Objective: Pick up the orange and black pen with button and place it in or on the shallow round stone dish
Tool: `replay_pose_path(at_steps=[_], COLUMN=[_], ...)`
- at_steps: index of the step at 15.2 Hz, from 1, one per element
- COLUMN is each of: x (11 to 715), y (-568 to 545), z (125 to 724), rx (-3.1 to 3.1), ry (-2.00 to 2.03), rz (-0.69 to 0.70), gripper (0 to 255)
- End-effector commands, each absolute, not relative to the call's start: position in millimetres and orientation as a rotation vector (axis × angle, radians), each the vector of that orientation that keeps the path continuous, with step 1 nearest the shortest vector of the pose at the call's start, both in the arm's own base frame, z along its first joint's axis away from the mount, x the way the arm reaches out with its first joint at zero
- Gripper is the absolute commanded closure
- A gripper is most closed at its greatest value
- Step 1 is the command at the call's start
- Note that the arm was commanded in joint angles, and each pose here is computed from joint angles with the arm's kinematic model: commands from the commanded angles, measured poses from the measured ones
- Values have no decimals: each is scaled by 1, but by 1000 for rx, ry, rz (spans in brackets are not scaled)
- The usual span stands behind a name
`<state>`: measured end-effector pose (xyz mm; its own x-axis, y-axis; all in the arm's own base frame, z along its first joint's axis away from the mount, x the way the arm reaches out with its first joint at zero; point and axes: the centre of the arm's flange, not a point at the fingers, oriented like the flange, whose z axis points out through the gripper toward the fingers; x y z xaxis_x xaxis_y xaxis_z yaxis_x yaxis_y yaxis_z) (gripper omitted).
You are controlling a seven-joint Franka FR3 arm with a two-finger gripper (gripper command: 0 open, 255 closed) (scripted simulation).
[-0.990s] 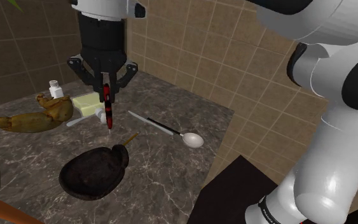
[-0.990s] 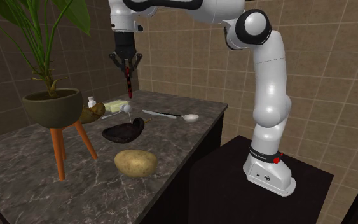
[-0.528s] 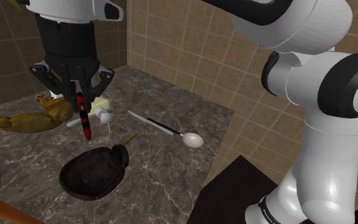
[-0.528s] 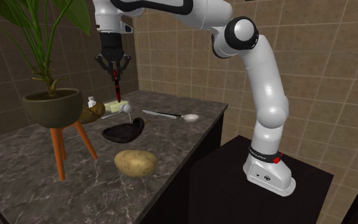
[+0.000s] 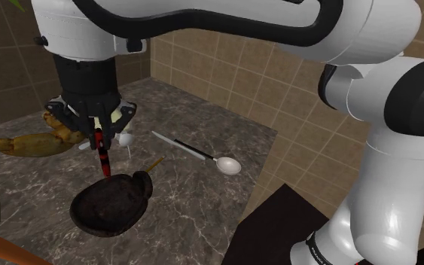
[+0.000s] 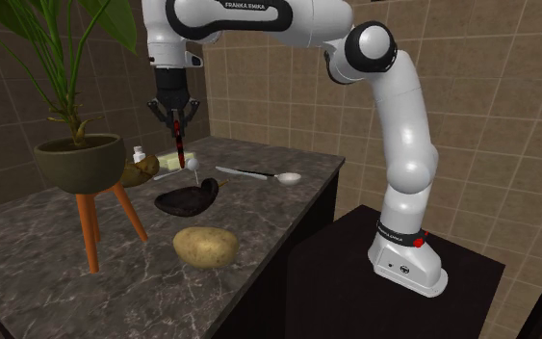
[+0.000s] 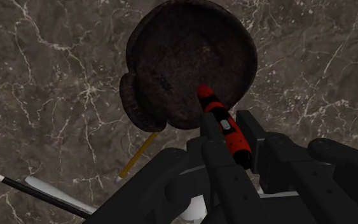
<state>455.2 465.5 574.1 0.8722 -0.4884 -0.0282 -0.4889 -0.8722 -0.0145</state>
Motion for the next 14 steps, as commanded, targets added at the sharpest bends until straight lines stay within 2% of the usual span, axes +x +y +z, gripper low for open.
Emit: replay_pose_path(at_steps=[1, 9, 14], x=[455, 455, 455], y=[466, 466, 466], z=[563, 521, 521], rx=[-3018, -3018, -3018], ry=[788, 788, 788], rz=[37, 37, 37], gripper=[255, 255, 255])
